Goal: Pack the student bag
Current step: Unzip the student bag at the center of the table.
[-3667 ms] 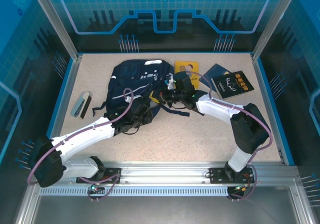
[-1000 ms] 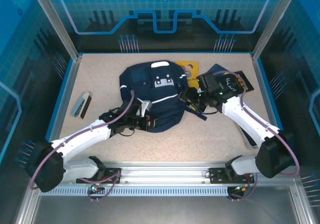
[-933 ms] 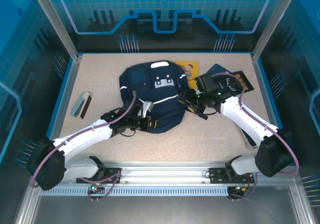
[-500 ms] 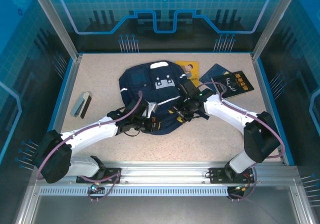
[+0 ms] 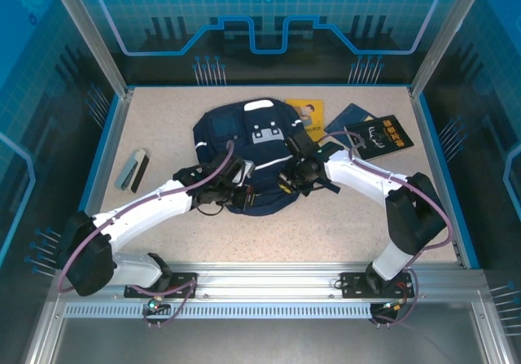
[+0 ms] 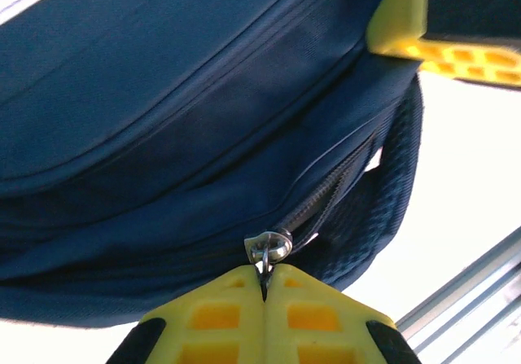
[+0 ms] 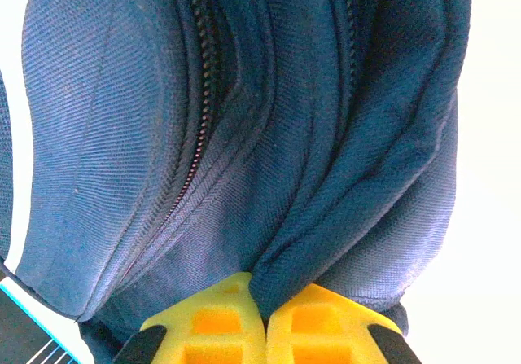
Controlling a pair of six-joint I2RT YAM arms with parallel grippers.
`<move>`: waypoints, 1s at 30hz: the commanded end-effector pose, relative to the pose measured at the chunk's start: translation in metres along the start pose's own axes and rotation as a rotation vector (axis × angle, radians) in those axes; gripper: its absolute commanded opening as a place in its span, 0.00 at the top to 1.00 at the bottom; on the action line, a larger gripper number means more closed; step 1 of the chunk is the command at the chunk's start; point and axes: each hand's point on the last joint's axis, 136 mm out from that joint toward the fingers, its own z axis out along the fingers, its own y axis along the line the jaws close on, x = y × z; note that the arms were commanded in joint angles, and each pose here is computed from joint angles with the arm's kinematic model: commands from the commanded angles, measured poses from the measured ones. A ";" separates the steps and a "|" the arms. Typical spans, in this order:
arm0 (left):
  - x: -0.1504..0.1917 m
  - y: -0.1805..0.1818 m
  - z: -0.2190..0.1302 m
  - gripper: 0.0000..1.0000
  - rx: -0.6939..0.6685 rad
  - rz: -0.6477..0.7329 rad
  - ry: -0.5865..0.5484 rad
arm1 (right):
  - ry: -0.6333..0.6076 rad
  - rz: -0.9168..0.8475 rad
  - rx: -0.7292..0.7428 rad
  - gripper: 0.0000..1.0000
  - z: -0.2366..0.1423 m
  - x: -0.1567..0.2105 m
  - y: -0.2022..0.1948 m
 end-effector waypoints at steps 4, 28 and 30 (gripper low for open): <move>0.031 0.053 -0.025 1.00 -0.195 -0.059 0.147 | -0.189 0.000 0.176 1.00 -0.008 -0.043 -0.052; -0.040 0.154 -0.005 1.00 -0.391 -0.197 0.034 | -0.262 -0.226 0.112 1.00 -0.025 -0.068 -0.044; -0.042 0.162 -0.003 1.00 -0.405 -0.208 0.029 | -0.258 -0.228 0.109 1.00 -0.025 -0.068 -0.045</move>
